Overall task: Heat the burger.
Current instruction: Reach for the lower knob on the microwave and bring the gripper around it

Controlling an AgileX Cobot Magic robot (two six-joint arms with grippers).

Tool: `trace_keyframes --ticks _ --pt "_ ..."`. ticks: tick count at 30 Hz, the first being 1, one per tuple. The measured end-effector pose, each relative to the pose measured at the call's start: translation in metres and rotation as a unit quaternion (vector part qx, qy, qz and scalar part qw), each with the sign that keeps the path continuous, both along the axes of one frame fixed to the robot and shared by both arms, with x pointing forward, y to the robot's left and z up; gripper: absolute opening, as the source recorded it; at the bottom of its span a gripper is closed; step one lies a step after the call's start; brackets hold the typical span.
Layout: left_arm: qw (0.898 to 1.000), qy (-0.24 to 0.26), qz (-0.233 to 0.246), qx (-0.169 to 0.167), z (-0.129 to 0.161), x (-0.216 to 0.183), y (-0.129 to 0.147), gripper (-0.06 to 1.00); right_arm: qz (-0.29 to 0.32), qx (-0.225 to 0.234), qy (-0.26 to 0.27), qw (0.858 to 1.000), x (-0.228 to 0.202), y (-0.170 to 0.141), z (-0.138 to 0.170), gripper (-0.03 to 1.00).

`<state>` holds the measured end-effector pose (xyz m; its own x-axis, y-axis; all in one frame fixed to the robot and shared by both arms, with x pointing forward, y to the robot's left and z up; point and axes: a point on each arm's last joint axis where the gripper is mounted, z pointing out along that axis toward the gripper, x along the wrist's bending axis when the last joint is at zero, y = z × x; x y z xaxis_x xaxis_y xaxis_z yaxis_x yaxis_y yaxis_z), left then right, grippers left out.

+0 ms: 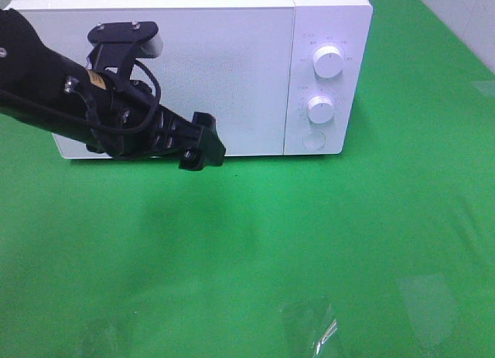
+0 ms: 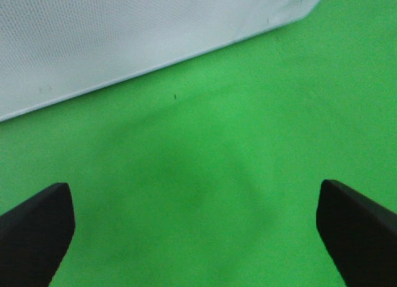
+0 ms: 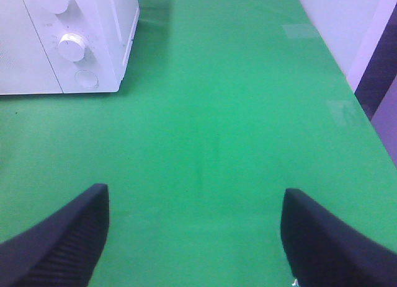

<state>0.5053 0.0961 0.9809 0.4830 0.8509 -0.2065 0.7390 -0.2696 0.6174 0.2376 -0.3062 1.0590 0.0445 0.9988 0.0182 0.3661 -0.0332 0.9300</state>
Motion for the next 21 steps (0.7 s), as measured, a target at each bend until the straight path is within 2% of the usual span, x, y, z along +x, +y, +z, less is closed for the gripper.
trace_keyframes --ticks 5,7,8,9,12,16,17,19,20,21 --pt "0.998 0.05 -0.022 0.02 0.008 -0.015 0.006 0.99 0.0 0.0 0.0 1.0 0.0 0.0 0.0 0.73" --pt "0.995 0.079 -0.043 0.043 0.015 -0.027 0.012 0.99 0.0 0.0 0.0 1.0 0.0 0.0 0.0 0.73" --pt "0.995 0.079 -0.043 0.043 0.015 -0.027 0.012 0.99 0.0 0.0 0.0 1.0 0.0 0.0 0.0 0.73" --pt "0.991 0.099 -0.061 0.065 0.02 -0.035 0.017 0.99 0.0 0.0 0.0 1.0 0.0 0.0 0.0 0.73" --pt "0.988 0.117 -0.066 0.079 0.025 -0.042 0.024 0.99 0.0 0.0 0.0 1.0 0.0 0.0 0.0 0.73" --pt "0.986 0.142 -0.038 0.083 0.039 -0.046 0.045 0.99 0.0 0.0 0.0 1.0 0.0 0.0 0.0 0.73" --pt "0.985 0.151 -0.015 0.082 0.046 -0.045 0.06 0.99 0.0 0.0 0.0 1.0 0.0 0.0 0.0 0.73" --pt "0.985 0.153 -0.002 0.08 0.05 -0.044 0.068 0.99 0.0 0.0 0.0 1.0 0.0 0.0 0.0 0.73" --pt "0.985 0.155 0.022 0.077 0.057 -0.044 0.084 0.99 0.0 0.0 0.0 1.0 0.0 0.0 0.0 0.73" --pt "0.985 0.155 0.022 0.077 0.057 -0.044 0.084 0.99 0.0 0.0 0.0 1.0 0.0 0.0 0.0 0.73"
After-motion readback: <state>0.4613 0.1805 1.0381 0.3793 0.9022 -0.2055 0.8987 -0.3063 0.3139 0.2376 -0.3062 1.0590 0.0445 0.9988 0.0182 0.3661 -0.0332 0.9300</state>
